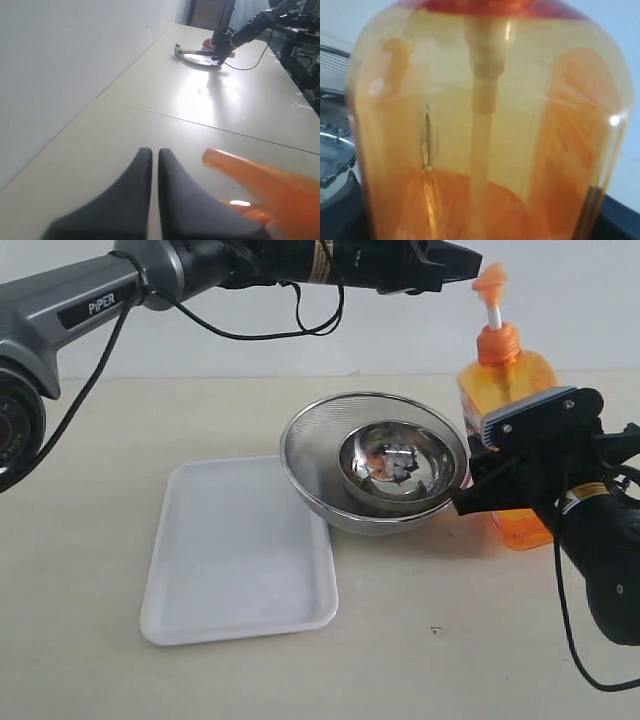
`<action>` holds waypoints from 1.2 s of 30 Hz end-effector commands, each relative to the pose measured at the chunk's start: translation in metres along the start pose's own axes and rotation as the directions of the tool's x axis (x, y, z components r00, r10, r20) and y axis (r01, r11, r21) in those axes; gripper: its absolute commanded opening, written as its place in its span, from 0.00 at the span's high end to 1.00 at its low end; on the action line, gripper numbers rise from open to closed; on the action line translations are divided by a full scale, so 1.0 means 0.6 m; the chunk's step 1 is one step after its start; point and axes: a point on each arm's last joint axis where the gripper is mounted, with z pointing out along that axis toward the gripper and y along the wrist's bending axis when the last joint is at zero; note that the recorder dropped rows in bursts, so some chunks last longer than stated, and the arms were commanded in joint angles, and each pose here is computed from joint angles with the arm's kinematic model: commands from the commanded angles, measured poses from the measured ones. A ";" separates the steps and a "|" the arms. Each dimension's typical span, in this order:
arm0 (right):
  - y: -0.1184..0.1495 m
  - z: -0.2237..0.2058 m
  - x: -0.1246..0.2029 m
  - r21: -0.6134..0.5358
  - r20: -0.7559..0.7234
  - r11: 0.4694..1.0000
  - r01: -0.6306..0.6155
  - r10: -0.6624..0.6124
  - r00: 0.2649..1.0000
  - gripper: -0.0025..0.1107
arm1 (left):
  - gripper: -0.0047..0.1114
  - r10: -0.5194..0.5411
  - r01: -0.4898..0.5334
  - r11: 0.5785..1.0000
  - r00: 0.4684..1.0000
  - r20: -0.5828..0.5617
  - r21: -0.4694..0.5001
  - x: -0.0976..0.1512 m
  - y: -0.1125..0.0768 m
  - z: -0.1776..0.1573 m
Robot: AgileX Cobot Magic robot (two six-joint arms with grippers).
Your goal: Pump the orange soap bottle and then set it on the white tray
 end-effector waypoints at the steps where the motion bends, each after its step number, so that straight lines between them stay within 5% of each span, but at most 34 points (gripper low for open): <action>1: -0.002 0.000 -0.016 0.003 0.068 1.000 0.005 -0.005 0.998 0.98 | 0.92 0.034 -0.034 0.999 0.999 0.011 -0.015 -0.005 -0.014 0.017; 11: 0.000 0.000 -0.017 -0.012 0.076 1.000 0.022 -0.021 0.997 0.98 | 0.92 0.098 -0.093 0.994 0.993 0.069 -0.065 -0.064 -0.028 -0.007; 14: 0.000 0.000 -0.017 -0.011 0.076 0.999 0.033 -0.032 0.997 0.98 | 0.92 0.081 -0.081 0.997 0.993 0.081 -0.004 -0.076 -0.042 -0.012; 21: 0.000 0.000 -0.016 -0.009 0.072 0.998 0.067 -0.066 0.995 0.98 | 0.92 0.014 -0.018 0.996 0.999 0.042 0.089 -0.072 -0.058 -0.011; 36: -0.005 0.000 -0.016 0.025 0.065 0.997 0.077 -0.079 0.995 0.98 | 0.92 -0.045 0.044 0.992 0.999 0.002 0.122 -0.038 -0.050 0.003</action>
